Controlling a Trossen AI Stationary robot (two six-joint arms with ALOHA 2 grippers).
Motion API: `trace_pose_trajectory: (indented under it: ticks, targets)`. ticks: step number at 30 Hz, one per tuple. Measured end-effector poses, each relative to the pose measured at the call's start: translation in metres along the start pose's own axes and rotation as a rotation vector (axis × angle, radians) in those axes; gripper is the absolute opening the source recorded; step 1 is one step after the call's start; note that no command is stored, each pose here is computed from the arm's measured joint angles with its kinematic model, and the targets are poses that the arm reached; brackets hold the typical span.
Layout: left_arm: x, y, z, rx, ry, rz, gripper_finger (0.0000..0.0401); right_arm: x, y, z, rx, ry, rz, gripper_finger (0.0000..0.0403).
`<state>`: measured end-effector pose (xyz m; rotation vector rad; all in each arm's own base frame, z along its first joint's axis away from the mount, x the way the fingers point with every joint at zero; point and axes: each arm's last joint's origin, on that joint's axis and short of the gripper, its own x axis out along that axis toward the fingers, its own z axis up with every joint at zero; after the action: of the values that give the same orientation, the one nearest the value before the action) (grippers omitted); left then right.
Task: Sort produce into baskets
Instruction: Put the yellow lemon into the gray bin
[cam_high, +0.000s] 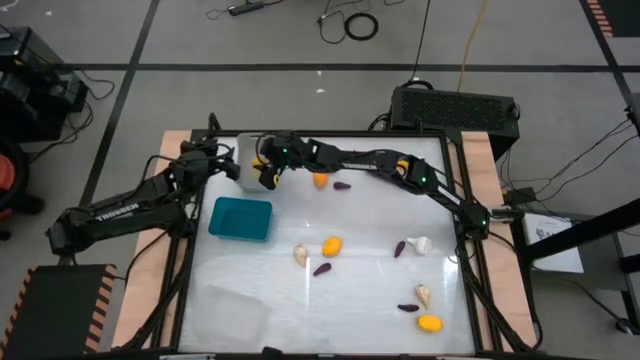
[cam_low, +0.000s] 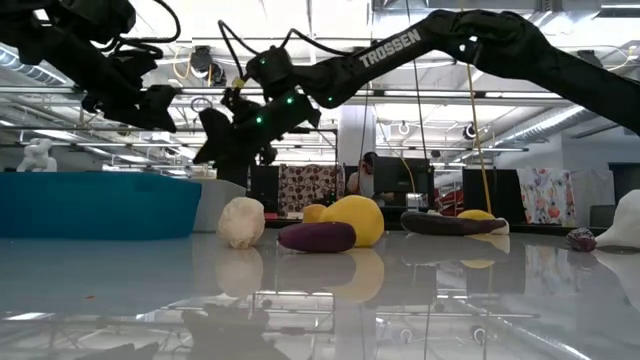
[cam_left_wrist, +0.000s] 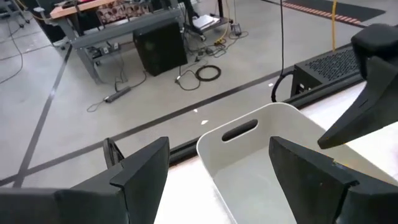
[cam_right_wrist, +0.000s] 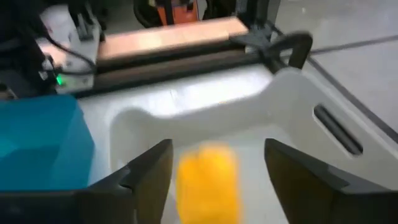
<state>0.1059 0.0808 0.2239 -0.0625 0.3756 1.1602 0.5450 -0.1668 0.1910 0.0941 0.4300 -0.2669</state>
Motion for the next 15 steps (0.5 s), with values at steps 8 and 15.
trace_pose_trajectory:
  ticks: [8,15]
  targets:
    - [0.0,-0.002,0.0,-0.001,0.006,-0.078,0.0283,-0.023,-0.001,0.02,-0.06,0.054,-0.005,0.0293]
    - [0.0,-0.004,0.0,0.0,0.014,-0.138,0.0283,-0.074,0.002,0.042,-0.068,0.265,-0.007,0.0294]
